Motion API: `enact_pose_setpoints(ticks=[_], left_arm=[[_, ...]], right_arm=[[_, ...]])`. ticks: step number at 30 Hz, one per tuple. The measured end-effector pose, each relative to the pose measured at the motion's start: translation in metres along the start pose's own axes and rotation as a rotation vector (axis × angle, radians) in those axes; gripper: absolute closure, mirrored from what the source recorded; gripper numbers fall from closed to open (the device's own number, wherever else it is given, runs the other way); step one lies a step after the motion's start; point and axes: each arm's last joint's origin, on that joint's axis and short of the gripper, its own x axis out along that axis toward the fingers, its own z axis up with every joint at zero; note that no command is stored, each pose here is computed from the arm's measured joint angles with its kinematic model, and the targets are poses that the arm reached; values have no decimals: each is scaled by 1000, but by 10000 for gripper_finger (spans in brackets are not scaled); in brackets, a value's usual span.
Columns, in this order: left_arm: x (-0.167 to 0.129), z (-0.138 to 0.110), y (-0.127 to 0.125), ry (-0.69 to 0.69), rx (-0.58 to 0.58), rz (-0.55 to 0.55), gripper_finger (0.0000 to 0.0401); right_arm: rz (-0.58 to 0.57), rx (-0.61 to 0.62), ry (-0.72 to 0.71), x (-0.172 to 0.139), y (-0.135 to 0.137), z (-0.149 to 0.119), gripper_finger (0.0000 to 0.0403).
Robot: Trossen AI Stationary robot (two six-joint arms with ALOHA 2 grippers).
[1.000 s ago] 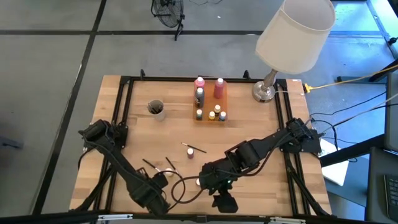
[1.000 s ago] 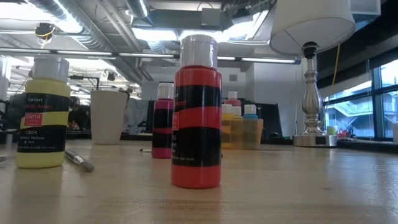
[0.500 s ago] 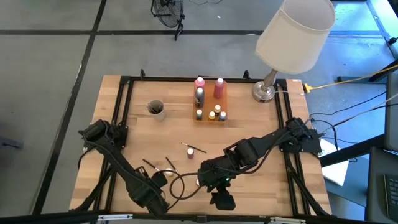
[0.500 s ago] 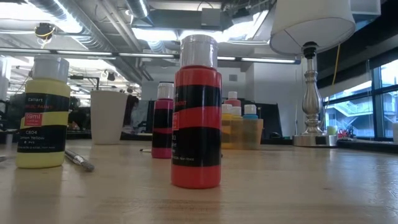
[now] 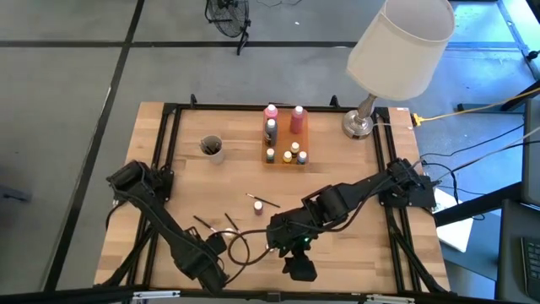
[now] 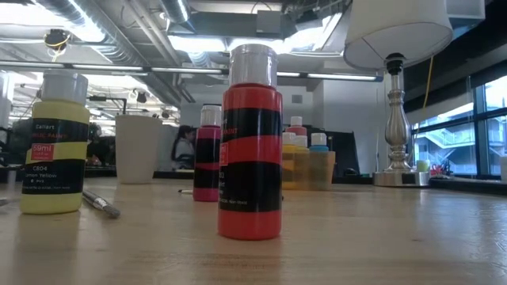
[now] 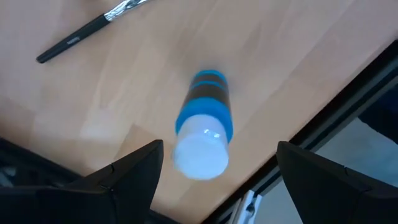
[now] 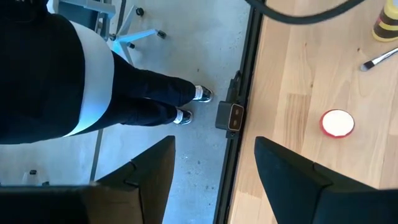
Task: Pick & Place Paint Supplies
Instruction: Put the small blue paint bottle into the orange bin
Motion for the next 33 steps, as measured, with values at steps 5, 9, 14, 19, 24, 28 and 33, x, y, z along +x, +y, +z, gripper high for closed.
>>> enact_pose_setpoints(ticks=[5,9,14,19,24,28,33], left_arm=[[-1,0,2,0,-4,4,91],[1,0,3,0,-4,13,91],[4,1,4,-5,-4,8,91],[3,2,5,-6,-7,8,91],[3,2,5,-6,-6,8,95],[3,2,5,-6,-5,9,110],[3,2,5,-14,0,10,137]], right_arm=[[-1,-10,-3,-1,-3,1,178],[-3,-8,-5,-2,-4,2,178],[-5,-5,-5,-2,-5,3,178],[-6,-4,-5,-2,-6,3,178],[-6,-3,-6,-2,-6,3,178],[-6,-4,-6,-2,-6,3,178],[-6,-4,-6,-2,-6,3,178]])
